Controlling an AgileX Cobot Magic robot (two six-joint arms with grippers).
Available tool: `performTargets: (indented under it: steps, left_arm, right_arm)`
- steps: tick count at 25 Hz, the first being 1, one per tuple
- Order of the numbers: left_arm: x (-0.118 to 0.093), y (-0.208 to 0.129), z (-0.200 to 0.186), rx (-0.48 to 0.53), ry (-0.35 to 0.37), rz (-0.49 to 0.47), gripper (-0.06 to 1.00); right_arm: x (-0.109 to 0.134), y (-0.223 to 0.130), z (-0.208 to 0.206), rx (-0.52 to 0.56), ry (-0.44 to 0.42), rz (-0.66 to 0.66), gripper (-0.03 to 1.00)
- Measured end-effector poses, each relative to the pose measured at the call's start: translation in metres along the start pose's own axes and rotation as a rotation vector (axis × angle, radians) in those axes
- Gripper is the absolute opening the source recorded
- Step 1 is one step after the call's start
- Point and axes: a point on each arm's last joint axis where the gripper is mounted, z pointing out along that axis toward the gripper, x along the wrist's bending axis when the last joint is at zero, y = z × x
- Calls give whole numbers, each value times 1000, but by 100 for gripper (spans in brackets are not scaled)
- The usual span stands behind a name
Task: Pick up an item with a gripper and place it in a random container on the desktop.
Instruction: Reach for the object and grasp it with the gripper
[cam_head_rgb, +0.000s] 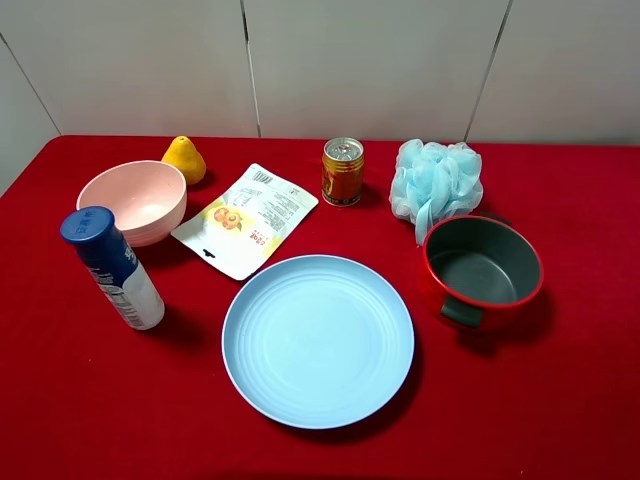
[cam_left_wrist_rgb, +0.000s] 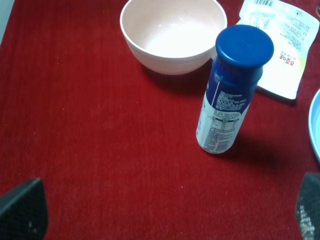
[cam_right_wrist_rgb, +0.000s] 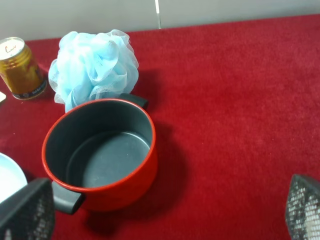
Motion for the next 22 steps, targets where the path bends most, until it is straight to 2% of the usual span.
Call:
performTargets:
  steps: [5, 11, 18, 22]
  left_arm:
    - [0, 0, 0, 0, 0, 0, 100]
    - [0, 0, 0, 0, 0, 0, 100]
    - [0, 0, 0, 0, 0, 0, 100]
    - [0, 0, 0, 0, 0, 0, 100]
  right_arm:
    - [0, 0, 0, -3, 0, 1, 69]
    - [2, 24, -11, -93, 4, 0, 69]
    - [3, 62, 2, -32, 0, 3, 69]
    - [4, 87, 21, 51, -5, 5, 69]
